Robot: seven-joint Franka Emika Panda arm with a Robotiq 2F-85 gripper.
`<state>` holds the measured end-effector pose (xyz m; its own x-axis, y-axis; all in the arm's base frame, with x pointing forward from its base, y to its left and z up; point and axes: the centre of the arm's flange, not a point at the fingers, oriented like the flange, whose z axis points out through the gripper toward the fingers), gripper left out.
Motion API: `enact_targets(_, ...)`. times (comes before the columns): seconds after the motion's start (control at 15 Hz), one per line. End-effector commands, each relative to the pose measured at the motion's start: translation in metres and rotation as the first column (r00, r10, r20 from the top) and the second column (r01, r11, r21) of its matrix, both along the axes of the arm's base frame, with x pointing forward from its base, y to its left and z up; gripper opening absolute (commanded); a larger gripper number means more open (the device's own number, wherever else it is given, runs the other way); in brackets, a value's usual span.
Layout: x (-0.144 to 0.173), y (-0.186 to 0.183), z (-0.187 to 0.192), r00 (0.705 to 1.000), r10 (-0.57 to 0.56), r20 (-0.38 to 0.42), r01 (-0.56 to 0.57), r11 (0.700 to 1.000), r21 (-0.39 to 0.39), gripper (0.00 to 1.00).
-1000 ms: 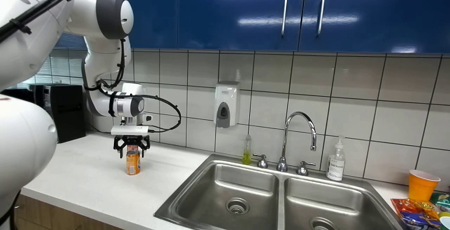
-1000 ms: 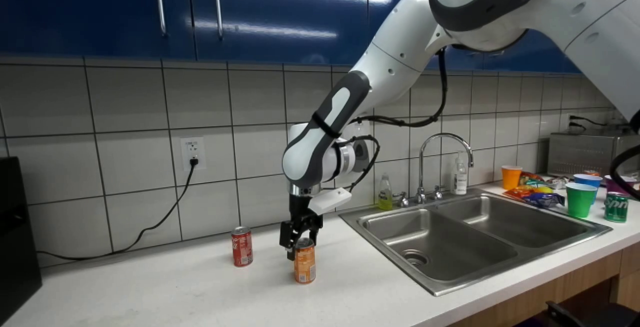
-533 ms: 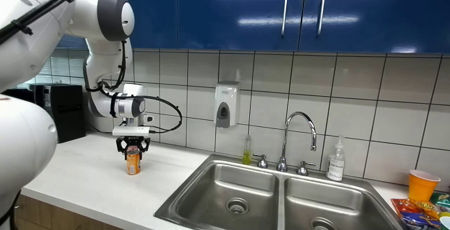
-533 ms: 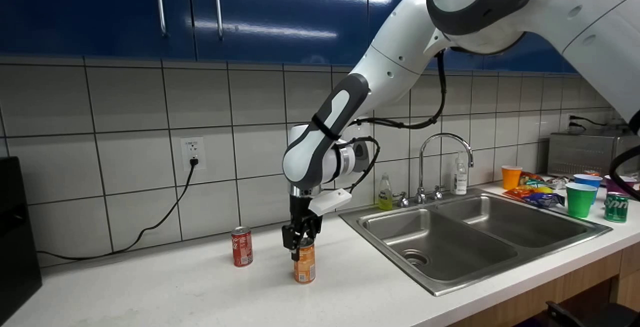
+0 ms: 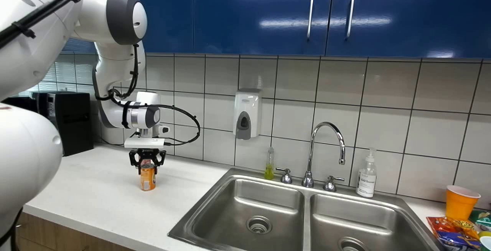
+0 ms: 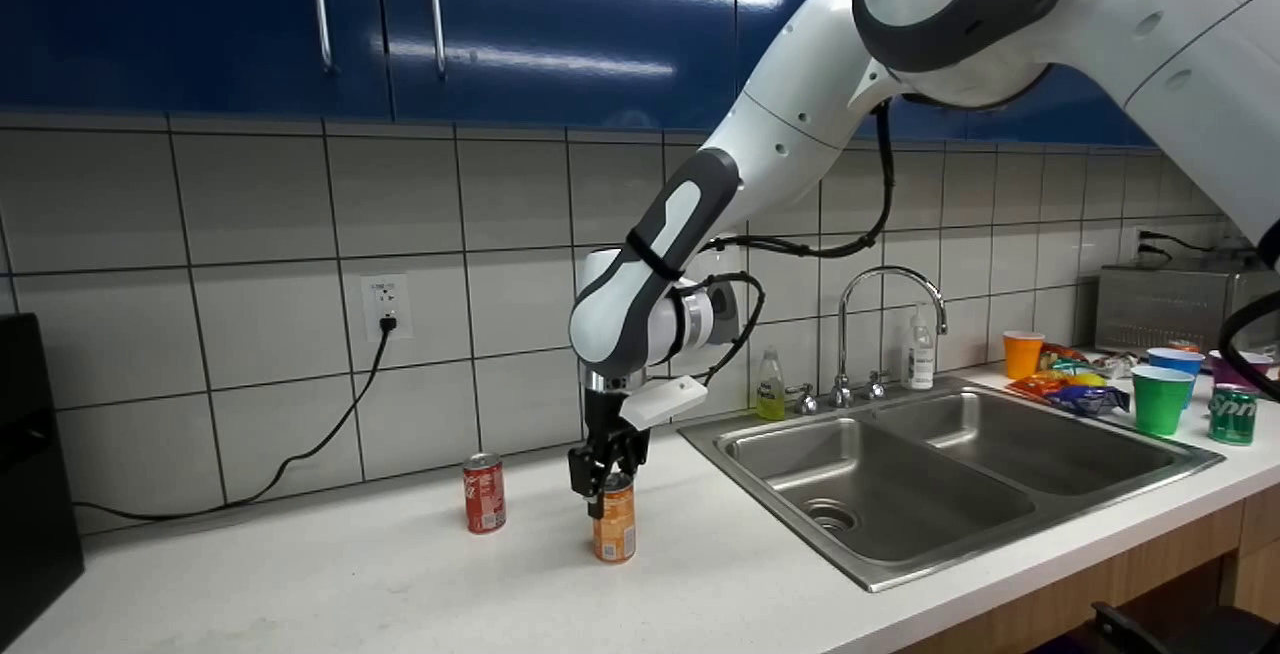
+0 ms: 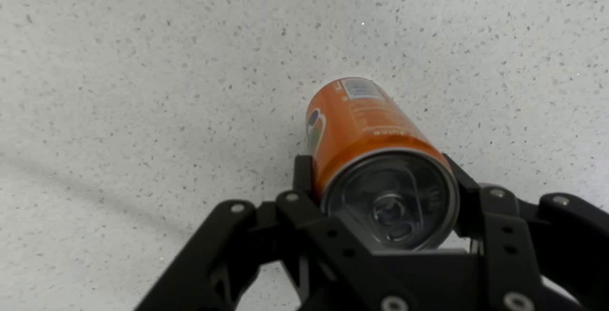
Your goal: Put the soda can into the sink
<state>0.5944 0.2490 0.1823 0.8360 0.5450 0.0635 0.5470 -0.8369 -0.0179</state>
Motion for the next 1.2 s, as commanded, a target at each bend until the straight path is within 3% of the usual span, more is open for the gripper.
enact_targets(0.0,-0.003,-0.008,0.016,0.999,-0.029,0.016,0.029,0.999,-0.016,0.38)
enact_targets(1.13,-0.021,-0.044,0.068,0.995,-0.082,0.056,0.083,0.996,-0.021,0.38)
